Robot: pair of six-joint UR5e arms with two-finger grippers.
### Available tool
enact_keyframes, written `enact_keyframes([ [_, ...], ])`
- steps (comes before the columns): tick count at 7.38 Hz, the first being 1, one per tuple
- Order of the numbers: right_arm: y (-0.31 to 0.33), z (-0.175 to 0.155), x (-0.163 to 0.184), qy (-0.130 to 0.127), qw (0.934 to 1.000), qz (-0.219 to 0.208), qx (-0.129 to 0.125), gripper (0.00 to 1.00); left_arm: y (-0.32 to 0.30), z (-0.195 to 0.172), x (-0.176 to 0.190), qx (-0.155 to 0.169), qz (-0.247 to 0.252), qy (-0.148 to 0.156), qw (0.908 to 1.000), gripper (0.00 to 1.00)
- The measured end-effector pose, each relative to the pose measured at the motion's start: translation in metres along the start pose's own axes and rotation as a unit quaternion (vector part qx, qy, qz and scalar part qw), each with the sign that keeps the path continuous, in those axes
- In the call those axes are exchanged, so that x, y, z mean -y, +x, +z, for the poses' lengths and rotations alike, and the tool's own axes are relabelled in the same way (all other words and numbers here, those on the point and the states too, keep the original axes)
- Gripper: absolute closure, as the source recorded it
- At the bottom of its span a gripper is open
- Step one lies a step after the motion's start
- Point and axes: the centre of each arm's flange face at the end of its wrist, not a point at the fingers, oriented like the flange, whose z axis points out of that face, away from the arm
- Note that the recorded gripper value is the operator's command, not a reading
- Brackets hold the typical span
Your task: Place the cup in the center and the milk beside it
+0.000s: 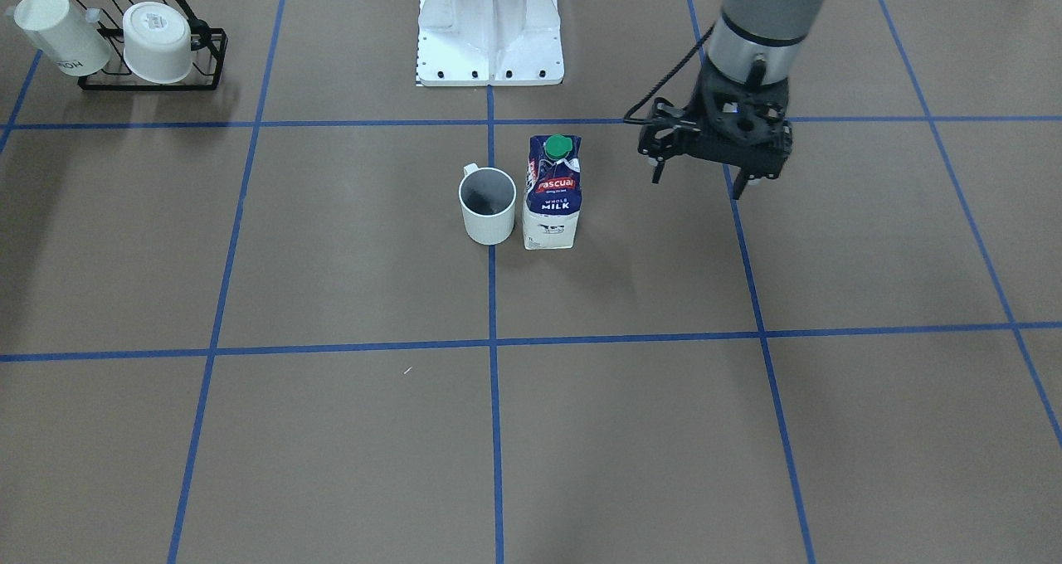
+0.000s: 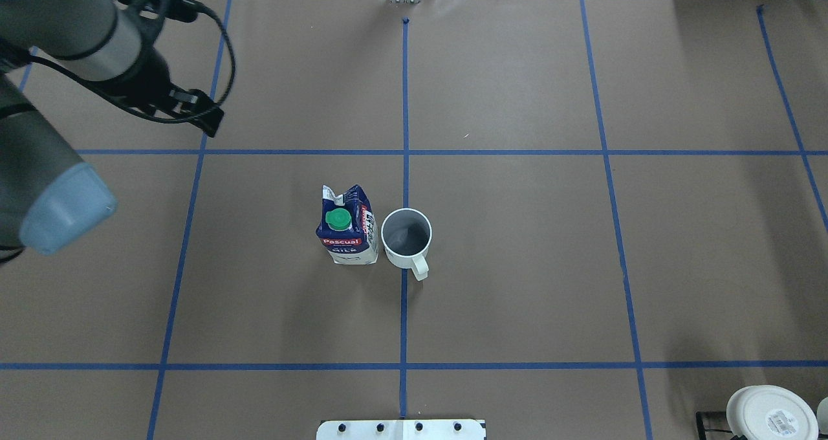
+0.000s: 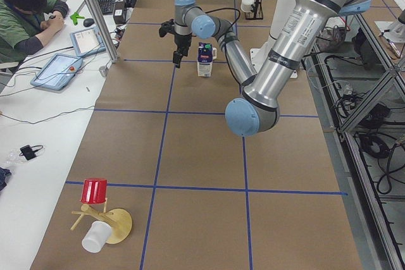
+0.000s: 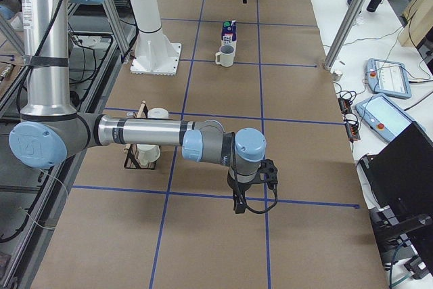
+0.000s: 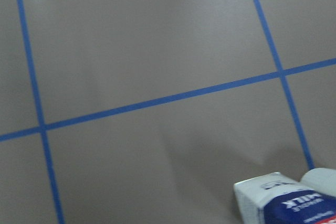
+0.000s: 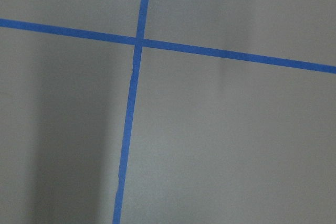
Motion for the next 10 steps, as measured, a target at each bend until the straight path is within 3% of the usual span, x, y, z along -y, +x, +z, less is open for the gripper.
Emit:
enact_keyframes([
  [4, 0.002, 0.003, -0.004, -0.003, 1.0, 0.002, 0.0, 0.0, -0.217, 0.043, -0.076, 0.016, -0.046, -0.047, 0.9977, 0.01],
  [7, 0.004, 0.005, -0.004, -0.005, 1.0, 0.004, 0.0, 0.0, -0.38, 0.052, -0.154, 0.014, -0.019, -0.075, 0.9969, 0.01],
  [10, 0.005, 0.006, -0.003, -0.006, 1.0, 0.005, 0.0, 0.0, -0.443, 0.048, -0.21, -0.015, -0.033, -0.074, 0.9966, 0.01],
])
